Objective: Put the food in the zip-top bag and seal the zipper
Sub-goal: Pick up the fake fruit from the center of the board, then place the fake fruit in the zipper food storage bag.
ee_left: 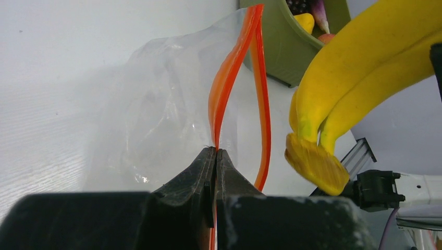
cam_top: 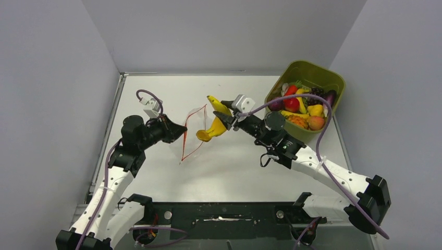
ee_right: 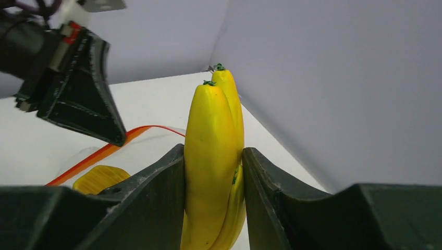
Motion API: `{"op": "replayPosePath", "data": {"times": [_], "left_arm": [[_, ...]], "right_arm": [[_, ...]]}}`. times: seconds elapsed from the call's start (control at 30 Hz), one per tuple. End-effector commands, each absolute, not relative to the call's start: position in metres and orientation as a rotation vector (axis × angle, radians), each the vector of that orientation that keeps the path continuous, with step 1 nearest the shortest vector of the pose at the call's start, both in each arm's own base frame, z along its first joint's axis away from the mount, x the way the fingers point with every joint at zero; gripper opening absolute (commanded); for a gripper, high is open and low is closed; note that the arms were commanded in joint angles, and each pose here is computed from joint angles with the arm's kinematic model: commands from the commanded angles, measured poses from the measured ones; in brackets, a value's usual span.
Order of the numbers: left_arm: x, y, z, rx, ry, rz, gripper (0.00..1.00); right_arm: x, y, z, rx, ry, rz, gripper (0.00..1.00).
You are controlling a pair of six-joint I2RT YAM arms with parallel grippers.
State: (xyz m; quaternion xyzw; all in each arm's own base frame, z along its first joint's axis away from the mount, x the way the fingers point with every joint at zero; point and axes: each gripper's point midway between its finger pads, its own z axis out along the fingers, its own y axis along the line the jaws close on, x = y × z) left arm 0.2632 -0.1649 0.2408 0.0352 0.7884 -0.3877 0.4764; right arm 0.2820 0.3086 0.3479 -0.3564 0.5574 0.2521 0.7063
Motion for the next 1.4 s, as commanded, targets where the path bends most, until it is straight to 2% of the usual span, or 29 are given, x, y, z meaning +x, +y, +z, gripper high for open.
{"op": "replayPosePath", "data": {"times": [0.0,0.37,0.53,0.7,1.03,1.37], "left_arm": [[0.263,-0.174,0.267,0.196,1.837,-0.993,0.00],[0.247,-0.187,0.272,0.291,1.822,-1.099,0.00],[0.236,-0.195,0.279,0.304,1.790,-1.203,0.00],[0.225,-0.204,0.293,0.341,1.727,-1.315,0.00],[0.223,-0.209,0.297,0.310,1.704,-1.405,0.00],[0.216,-0.210,0.313,0.297,1.644,-1.474,0.00]], "right_arm": [[0.246,0.331,0.391,-1.011,0.860,0.425,0.21],[0.205,0.361,0.403,-1.176,0.475,0.384,0.25],[0.204,0.367,0.379,-1.223,0.421,0.349,0.27],[0.196,0.373,0.361,-1.259,0.351,0.353,0.26],[0.175,0.362,0.360,-1.152,0.238,0.403,0.21],[0.190,0.354,0.329,-1.086,0.416,0.468,0.31]]}}
